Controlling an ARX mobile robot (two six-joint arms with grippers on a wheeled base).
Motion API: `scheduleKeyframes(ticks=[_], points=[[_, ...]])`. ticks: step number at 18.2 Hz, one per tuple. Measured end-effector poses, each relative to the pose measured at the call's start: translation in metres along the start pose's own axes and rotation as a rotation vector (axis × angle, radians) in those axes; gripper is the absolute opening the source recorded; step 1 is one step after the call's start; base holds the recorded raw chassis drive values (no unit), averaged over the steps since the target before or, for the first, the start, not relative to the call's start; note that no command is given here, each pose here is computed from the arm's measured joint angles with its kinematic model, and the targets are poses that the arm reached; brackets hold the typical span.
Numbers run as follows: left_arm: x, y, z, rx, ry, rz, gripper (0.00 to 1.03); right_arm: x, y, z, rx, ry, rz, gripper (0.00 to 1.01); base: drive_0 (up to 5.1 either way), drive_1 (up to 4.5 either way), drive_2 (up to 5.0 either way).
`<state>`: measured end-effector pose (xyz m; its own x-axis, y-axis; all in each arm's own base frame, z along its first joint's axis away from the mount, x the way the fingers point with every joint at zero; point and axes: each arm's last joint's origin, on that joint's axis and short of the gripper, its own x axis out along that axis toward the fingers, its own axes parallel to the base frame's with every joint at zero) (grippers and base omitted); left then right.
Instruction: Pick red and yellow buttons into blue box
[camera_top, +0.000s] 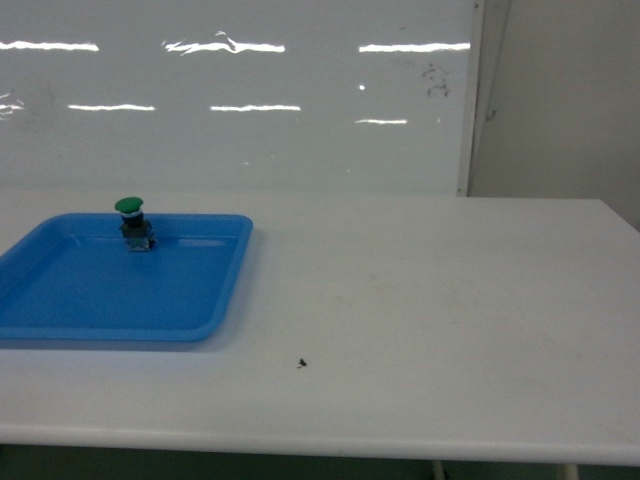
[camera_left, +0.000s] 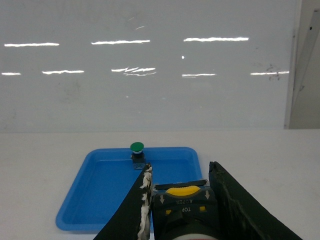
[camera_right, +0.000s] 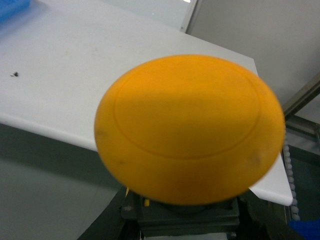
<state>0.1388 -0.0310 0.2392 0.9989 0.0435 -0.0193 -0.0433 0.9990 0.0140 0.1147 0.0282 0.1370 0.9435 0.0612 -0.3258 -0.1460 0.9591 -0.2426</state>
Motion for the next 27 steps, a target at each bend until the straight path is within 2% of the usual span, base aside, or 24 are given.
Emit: scheduleKeyframes(ticks=[27], points=[[0.0001,-0.0001,-0.0002,0.001,0.001,-0.001,0.27,0.0000,0.0000,-0.0001,0.000,0.001,-0.001,0.34,5.0,-2.44,-2.4]])
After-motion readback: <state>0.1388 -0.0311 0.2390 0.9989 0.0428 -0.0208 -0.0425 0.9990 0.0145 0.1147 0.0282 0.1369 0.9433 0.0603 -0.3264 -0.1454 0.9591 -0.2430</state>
